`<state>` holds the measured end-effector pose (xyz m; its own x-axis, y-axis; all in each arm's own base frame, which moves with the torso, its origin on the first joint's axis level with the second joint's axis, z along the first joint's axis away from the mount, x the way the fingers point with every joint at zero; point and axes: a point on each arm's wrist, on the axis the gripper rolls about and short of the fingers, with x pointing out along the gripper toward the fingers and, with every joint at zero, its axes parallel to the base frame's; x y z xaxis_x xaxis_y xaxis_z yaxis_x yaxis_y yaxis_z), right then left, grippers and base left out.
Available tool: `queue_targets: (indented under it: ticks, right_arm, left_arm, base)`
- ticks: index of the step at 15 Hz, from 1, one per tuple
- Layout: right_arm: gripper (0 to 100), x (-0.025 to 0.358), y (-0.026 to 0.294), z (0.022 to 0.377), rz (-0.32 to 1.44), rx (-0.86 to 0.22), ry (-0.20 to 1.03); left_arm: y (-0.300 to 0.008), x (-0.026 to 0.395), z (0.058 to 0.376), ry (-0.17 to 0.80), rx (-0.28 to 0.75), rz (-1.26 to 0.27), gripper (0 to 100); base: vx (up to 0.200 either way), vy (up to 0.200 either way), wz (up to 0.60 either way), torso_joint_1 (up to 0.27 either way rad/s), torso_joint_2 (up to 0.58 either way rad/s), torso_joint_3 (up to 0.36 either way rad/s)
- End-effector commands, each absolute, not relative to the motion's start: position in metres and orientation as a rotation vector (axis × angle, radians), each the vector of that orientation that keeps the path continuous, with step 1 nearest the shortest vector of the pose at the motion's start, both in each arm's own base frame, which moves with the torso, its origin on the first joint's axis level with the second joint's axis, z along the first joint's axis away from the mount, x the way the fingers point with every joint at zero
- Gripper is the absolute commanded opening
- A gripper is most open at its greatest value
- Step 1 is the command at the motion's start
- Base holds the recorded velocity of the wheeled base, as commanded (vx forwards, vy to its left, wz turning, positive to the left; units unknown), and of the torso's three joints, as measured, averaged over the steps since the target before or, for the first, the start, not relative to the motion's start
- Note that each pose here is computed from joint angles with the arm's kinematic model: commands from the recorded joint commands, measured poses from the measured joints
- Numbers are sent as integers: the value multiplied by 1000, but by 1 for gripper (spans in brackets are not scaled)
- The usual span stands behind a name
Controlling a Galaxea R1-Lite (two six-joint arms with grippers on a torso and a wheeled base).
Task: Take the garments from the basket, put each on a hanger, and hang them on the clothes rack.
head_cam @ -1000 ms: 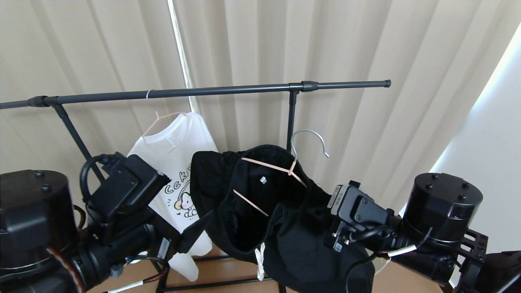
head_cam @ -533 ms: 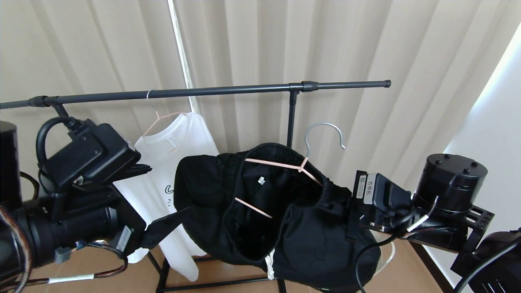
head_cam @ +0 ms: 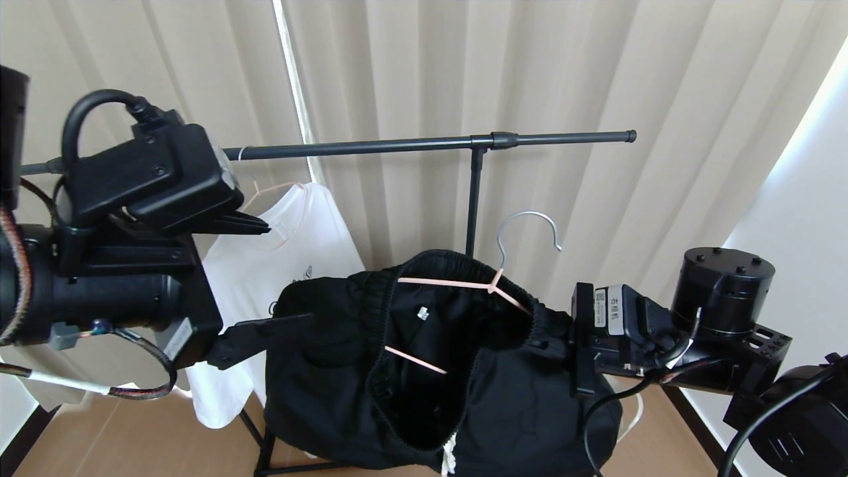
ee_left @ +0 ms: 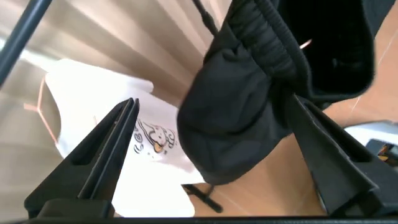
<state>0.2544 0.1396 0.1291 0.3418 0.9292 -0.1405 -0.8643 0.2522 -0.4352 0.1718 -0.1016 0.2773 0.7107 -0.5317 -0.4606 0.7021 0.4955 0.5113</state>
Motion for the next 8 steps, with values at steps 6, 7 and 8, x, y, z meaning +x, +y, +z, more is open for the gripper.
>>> queue_targets:
  ticks: [6,7,8]
  right_arm:
    - [0,249,142,128,1267,-469,-153]
    - [0,249,143,128,1269,-468,-154]
    - [0,248,143,128,1270,-467,-152]
  left_arm:
    - [-132,217,267,288,735,-1103,100]
    - [-130,222,267,290,743,-1119,100]
    - [-128,226,265,290,767,-1138,100]
  base:
    - [0,0,0,0,0,0]
    - [0,0,0,0,0,0]
    - [0,0,0,0,0,0]
